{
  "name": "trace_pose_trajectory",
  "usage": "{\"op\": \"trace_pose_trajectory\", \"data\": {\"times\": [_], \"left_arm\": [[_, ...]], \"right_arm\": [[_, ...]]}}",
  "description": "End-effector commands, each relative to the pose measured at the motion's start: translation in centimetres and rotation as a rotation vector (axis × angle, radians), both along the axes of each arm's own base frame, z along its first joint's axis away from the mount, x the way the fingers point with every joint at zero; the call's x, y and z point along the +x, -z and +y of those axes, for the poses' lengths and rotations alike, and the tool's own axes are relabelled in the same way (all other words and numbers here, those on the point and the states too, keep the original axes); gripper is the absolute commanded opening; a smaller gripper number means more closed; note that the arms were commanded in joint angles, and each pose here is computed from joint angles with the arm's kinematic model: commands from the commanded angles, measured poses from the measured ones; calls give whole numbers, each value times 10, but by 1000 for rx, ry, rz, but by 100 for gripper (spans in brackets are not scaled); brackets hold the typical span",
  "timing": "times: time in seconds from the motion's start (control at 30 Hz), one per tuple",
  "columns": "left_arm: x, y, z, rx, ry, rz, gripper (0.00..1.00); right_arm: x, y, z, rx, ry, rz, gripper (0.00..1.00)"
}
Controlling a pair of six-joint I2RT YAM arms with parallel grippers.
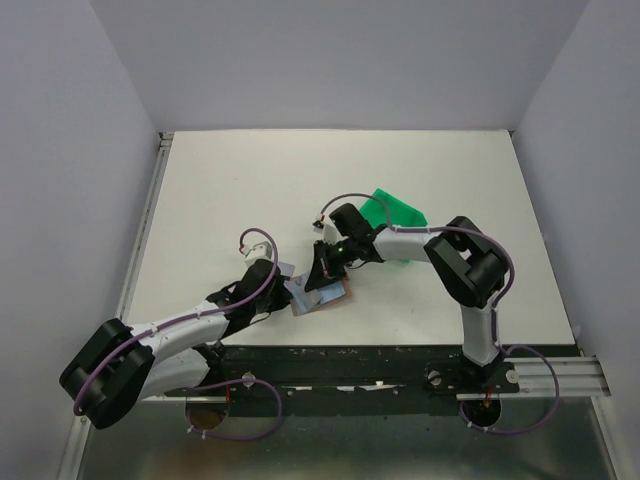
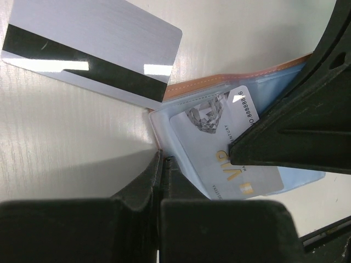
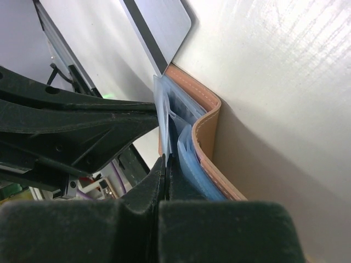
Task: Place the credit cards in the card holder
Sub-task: Insert the credit card into the card holder.
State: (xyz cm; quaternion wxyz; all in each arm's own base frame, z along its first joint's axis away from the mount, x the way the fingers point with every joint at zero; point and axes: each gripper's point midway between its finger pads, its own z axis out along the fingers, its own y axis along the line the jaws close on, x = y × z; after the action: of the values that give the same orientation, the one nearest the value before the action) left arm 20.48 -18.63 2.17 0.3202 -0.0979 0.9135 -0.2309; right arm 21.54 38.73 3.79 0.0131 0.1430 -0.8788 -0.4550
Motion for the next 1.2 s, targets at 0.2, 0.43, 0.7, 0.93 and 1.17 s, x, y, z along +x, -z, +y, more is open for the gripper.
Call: {"op": "trace_pose_trajectory", "data": {"times": [0.2, 0.43, 0.7, 0.93, 1.17], "left_arm": [[-25, 28, 16, 70, 25, 97, 0], [-27, 30, 17, 72, 23, 103, 0], [-27, 30, 16, 65, 26, 100, 0], [-27, 30, 16, 64, 26, 99, 0], [-28, 30, 17, 63, 26, 98, 0]], "right_arm": [[-8, -3, 7, 3, 44, -64, 1], [-4, -14, 6, 10, 61, -99, 2], [-9, -13, 13, 62, 103, -51, 2], [-18, -16, 26, 102, 93, -14, 5], [-14, -12, 13, -19, 79, -109, 27]]}}
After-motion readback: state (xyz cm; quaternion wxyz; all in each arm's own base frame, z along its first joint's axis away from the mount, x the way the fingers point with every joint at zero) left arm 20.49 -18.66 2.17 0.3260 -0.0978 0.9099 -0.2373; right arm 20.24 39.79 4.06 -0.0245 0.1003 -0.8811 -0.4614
